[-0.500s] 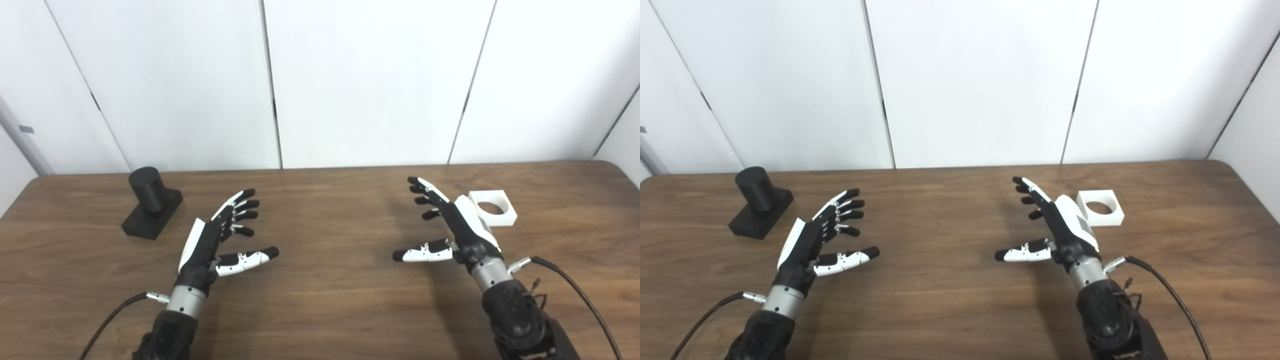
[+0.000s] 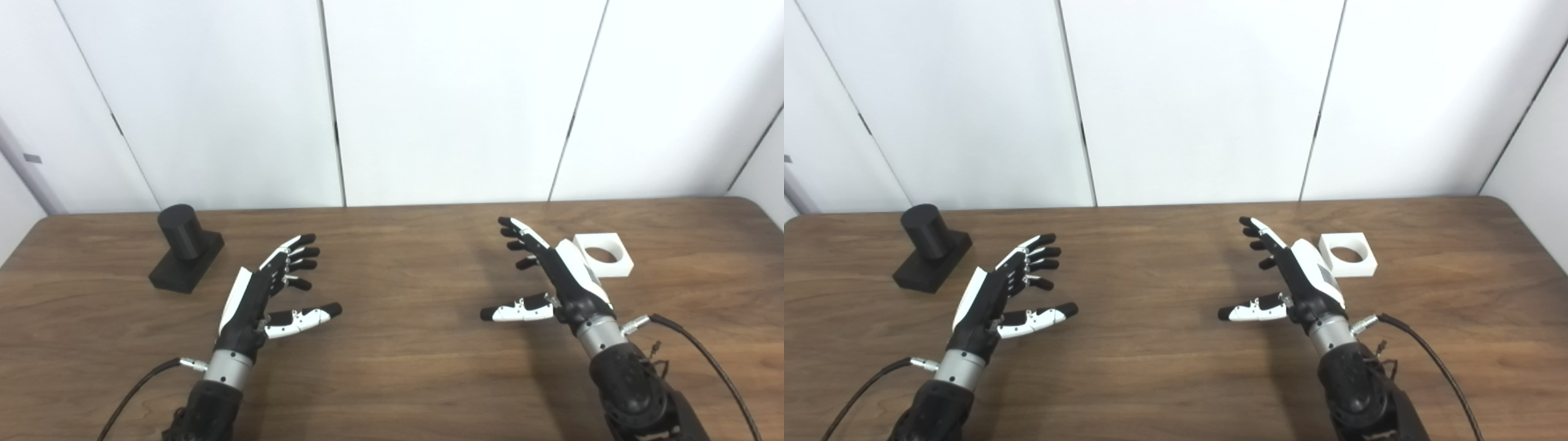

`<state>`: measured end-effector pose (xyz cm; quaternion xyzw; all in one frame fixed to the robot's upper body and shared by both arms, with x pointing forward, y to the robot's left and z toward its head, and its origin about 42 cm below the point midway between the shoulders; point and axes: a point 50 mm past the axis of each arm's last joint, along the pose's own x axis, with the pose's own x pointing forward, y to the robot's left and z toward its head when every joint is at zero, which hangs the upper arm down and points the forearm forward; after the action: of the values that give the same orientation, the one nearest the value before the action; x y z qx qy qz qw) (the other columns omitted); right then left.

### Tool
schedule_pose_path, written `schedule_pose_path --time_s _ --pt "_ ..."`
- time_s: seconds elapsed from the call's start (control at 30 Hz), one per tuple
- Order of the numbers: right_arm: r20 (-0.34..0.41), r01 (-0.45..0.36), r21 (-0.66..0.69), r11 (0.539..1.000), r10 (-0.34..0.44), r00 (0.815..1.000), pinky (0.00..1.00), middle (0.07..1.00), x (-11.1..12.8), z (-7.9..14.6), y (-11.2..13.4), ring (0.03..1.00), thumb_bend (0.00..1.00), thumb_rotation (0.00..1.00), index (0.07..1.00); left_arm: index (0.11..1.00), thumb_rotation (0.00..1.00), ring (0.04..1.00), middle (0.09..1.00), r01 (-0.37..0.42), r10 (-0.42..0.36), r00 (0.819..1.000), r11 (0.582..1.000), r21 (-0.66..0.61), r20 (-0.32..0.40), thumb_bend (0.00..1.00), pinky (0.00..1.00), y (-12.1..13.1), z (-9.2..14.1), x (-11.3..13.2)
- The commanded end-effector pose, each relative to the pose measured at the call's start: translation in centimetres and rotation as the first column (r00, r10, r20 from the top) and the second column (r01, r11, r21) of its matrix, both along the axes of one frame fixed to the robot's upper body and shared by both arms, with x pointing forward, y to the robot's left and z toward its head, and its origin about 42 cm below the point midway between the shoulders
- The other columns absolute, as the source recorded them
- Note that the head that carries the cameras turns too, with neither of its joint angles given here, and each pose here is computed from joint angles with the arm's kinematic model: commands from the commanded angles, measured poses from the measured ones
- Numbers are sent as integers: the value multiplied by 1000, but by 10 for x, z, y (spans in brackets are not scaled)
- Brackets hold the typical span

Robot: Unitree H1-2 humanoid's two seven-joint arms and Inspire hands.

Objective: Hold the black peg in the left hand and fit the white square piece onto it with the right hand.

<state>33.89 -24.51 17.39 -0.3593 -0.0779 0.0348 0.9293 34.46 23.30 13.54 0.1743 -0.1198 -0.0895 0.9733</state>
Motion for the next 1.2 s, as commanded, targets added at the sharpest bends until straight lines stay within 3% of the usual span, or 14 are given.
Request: schedule_pose_path --time_s 0.0,0.43,0.63,1.17 --pt "101 -25 -3 1000 25 995 689 876 4 20 -1 825 828 152 907 856 93 776 812 18 -17 997 1000 -8 79 791 627 -4 15 9" --pt "102 -33 7 999 32 994 734 860 8 7 -32 818 831 5 894 851 123 796 821 57 -57 998 998 13 36 779 658 -47 -10 13" --pt "67 -9 29 1000 7 998 737 865 5 8 -34 832 843 0 895 836 157 789 816 70 -71 997 997 43 19 795 633 -61 -21 15" --pt "75 -26 48 999 22 997 715 848 1 16 -30 811 851 0 865 785 205 760 802 63 -65 997 996 57 31 791 620 -68 -25 20"
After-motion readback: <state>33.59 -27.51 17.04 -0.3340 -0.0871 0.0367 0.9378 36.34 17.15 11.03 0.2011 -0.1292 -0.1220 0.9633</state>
